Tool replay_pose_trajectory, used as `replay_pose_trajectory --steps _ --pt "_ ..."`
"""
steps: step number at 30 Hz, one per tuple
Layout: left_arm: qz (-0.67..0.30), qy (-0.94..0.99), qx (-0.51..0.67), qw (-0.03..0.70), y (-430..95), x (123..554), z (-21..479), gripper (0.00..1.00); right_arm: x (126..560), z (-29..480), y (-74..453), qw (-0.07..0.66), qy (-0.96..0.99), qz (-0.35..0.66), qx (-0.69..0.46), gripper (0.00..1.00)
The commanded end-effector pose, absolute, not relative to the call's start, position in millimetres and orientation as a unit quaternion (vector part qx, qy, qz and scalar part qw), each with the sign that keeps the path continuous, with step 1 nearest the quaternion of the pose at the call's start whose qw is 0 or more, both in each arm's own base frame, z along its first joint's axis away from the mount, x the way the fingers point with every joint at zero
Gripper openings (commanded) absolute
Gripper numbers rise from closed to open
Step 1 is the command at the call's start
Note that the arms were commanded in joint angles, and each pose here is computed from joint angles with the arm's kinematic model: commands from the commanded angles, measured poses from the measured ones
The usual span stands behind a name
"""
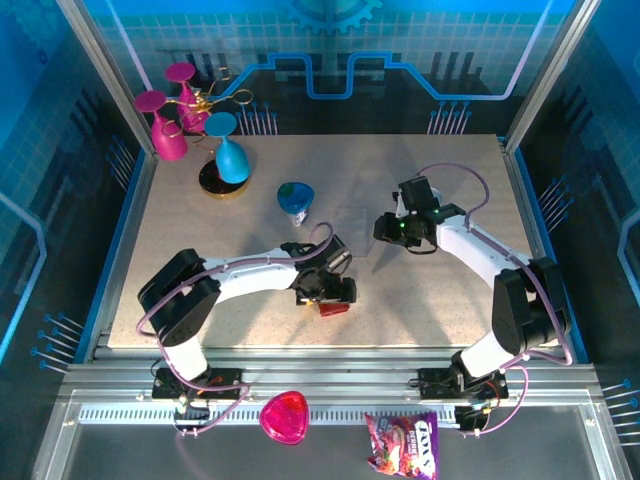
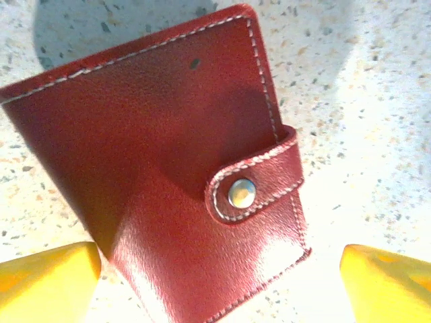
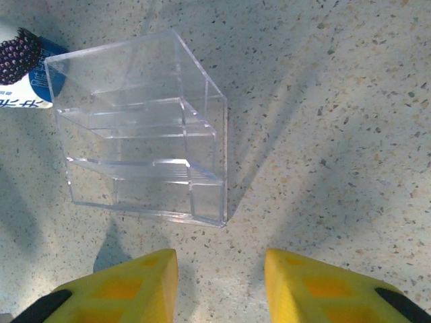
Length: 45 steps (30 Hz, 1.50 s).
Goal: Take the credit cards out of the card holder
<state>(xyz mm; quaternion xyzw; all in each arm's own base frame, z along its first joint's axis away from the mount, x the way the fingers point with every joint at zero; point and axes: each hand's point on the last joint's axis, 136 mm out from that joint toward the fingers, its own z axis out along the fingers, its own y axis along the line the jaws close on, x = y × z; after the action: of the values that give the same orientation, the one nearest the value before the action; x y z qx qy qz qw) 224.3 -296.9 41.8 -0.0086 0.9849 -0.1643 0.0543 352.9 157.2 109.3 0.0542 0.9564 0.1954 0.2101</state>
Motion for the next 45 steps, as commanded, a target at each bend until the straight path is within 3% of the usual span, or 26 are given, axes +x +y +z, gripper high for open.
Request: replay_pose_trajectory --steps 1,13,21,26,35,45 --pt "-0.186 0.980 -0.026 0.068 -286 225 58 0.92 343 122 170 0.212 0.952 0.214 0.046 0.39" --pt "-0.320 0.932 -0.111 0.132 -246 255 97 0.85 297 127 219 0.155 0.966 0.208 -0.005 0.38" --pt "-0.385 0.900 -0.130 0.157 -233 256 94 0.63 265 107 246 0.112 0.974 0.193 -0.038 0.37" --pt "-0.406 0.893 -0.124 0.148 -237 257 94 0.58 245 93 259 0.083 0.978 0.179 -0.073 0.37" --pt "-0.428 0.883 -0.149 0.119 -252 266 80 0.22 225 83 273 0.059 0.978 0.168 -0.105 0.34" --pt "-0.460 0.861 -0.190 0.103 -253 259 70 0.13 216 77 281 0.056 0.979 0.138 -0.139 0.32"
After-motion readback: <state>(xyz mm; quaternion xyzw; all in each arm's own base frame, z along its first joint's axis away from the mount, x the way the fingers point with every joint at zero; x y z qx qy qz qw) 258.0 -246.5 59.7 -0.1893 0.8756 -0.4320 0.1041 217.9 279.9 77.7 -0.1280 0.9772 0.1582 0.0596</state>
